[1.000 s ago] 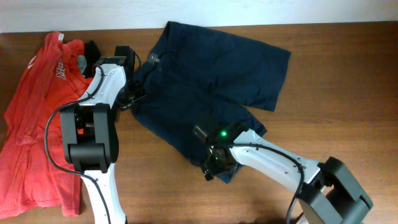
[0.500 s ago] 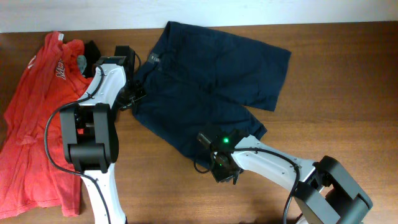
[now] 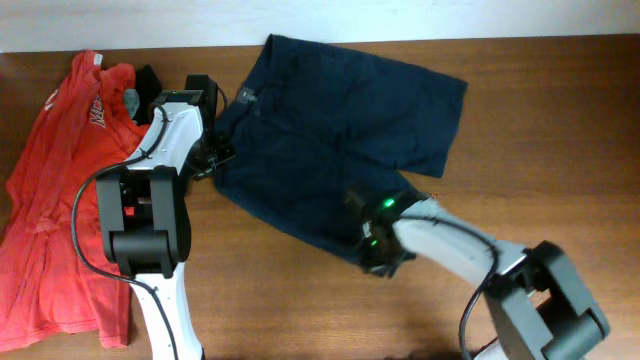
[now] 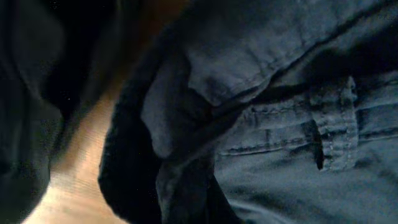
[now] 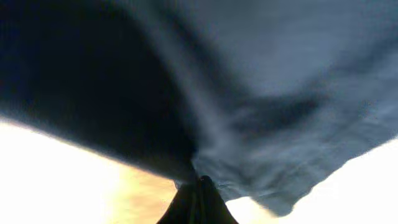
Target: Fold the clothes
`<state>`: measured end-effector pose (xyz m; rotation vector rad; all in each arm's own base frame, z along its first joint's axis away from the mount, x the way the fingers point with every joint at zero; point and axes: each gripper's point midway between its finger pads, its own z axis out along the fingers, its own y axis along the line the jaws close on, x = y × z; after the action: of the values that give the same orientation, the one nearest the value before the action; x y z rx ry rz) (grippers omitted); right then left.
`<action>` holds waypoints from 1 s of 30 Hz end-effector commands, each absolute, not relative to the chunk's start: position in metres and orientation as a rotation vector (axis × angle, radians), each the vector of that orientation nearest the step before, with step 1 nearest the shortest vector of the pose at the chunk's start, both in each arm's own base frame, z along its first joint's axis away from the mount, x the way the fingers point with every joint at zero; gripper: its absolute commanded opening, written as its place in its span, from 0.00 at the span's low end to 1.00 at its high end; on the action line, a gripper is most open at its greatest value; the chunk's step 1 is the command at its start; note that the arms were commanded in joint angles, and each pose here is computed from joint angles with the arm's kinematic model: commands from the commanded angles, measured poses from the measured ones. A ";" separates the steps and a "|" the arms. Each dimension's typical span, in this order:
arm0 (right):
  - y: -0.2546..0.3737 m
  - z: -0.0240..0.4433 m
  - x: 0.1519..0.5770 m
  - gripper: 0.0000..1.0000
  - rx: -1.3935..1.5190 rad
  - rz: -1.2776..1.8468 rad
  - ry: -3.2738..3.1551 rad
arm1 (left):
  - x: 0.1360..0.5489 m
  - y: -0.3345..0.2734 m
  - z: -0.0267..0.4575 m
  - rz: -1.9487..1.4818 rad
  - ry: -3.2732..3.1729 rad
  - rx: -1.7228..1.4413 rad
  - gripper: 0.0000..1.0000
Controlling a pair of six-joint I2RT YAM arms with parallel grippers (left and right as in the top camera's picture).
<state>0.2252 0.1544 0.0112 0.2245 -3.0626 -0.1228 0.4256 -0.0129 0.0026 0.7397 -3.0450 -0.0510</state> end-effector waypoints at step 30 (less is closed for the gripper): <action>0.026 0.083 0.290 0.04 -0.267 -0.523 -3.146 | 0.387 -0.050 0.072 -0.085 -3.096 0.438 0.01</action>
<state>0.2720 0.0449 0.0485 -0.2789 -2.9959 -0.5995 0.3695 -0.0640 0.0218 0.4791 -2.8921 0.0228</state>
